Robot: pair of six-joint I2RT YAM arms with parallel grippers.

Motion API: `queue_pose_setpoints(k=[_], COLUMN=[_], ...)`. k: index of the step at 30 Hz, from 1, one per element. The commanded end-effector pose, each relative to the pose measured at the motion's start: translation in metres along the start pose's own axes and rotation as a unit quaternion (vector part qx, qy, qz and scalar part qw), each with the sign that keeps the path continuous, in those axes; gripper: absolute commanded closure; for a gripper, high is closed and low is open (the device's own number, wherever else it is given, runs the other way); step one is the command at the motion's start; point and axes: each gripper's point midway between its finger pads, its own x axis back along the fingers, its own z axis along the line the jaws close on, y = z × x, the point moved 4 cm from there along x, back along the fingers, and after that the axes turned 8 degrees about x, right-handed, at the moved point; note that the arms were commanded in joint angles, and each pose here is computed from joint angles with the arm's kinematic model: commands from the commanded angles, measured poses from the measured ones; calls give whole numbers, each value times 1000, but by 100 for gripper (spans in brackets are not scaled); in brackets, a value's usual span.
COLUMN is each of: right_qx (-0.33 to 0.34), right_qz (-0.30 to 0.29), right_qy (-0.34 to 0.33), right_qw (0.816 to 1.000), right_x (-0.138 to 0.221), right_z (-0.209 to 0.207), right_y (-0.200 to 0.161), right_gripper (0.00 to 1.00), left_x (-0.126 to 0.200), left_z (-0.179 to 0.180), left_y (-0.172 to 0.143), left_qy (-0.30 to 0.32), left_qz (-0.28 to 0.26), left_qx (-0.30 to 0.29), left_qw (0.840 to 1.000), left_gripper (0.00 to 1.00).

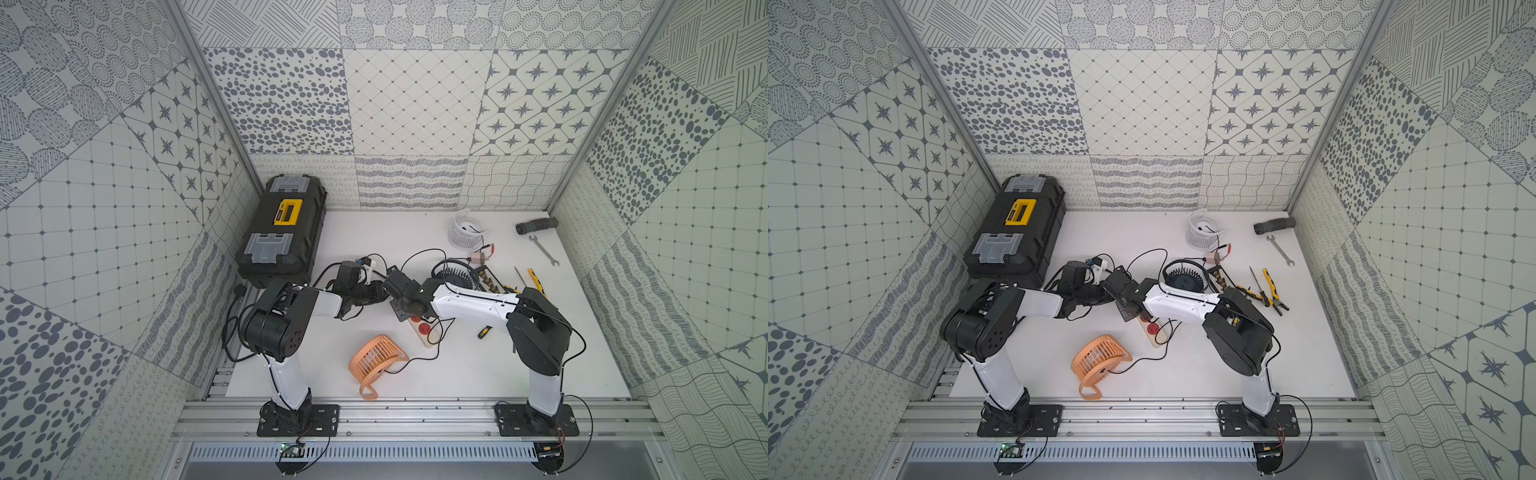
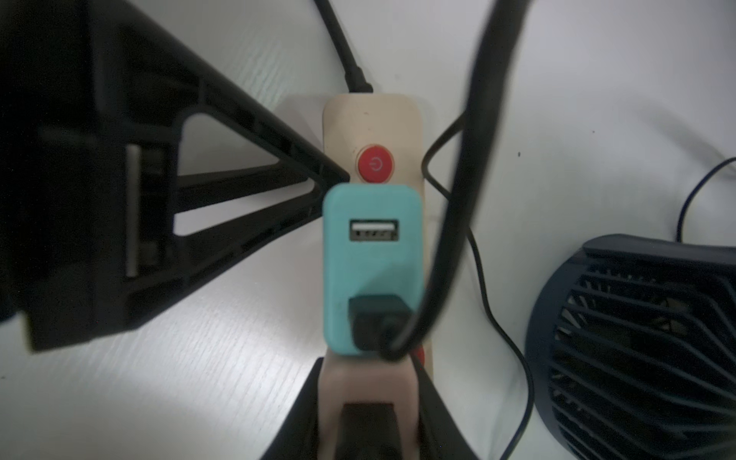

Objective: Plug the desk fan into the power strip
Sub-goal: Insert the plug into the socket.

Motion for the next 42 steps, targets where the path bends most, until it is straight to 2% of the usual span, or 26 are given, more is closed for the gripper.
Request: queue_pose_setpoints(k=[1,5,9,11,13,14,15,18,19,23,27,31,34,38,42], right_qx=[48,71,76,65,40,31,26,10,7,7,3,-19,-42,-99,-153], right_qz=[324,305,295,265,210,186,162,96,77,-1,-70,-123,-168,-211,-228], right_qy=[-30,-17,-9,1,21,27,29,39,46,94,136,171,147,99,69], right_qw=[944,950,953,962,977,982,986,995,996,996,988,977,974,967,959], right_x=[-68,-77,-82,-76,-54,-43,-32,2,13,68,123,161,182,198,200], right_z=[-7,14,14,15,18,19,19,21,22,32,34,22,0,-42,-97], right_y=[-171,-163,-157,-141,-111,-98,-86,-54,-44,-18,-14,-18,-20,-19,-22], right_gripper=[100,100,100,100,100,97,86,70,60,38,20,11,3,3,3], left_x=[-4,-4,4,7,7,8,8,11,13,23,38,55,70,93,117], left_z=[5,8,9,11,13,13,12,11,11,2,-4,-11,-19,-35,-56], left_y=[2,-1,-1,-2,-4,-4,-3,-1,-1,2,4,7,9,8,4], left_qy=[8,17,36,48,55,55,55,60,61,62,75,85,88,86,74], left_qz=[22,25,11,13,16,16,15,7,5,-4,-23,-52,-76,-93,-99], left_qx=[-2,7,-1,-2,1,1,2,-3,-4,-11,-31,-50,-64,-83,-118], left_qw=[1000,1000,999,999,998,998,998,998,998,998,996,994,991,988,985], left_gripper=[67,68,68,68,67,67,67,66,65,60,52,45,41,37,35])
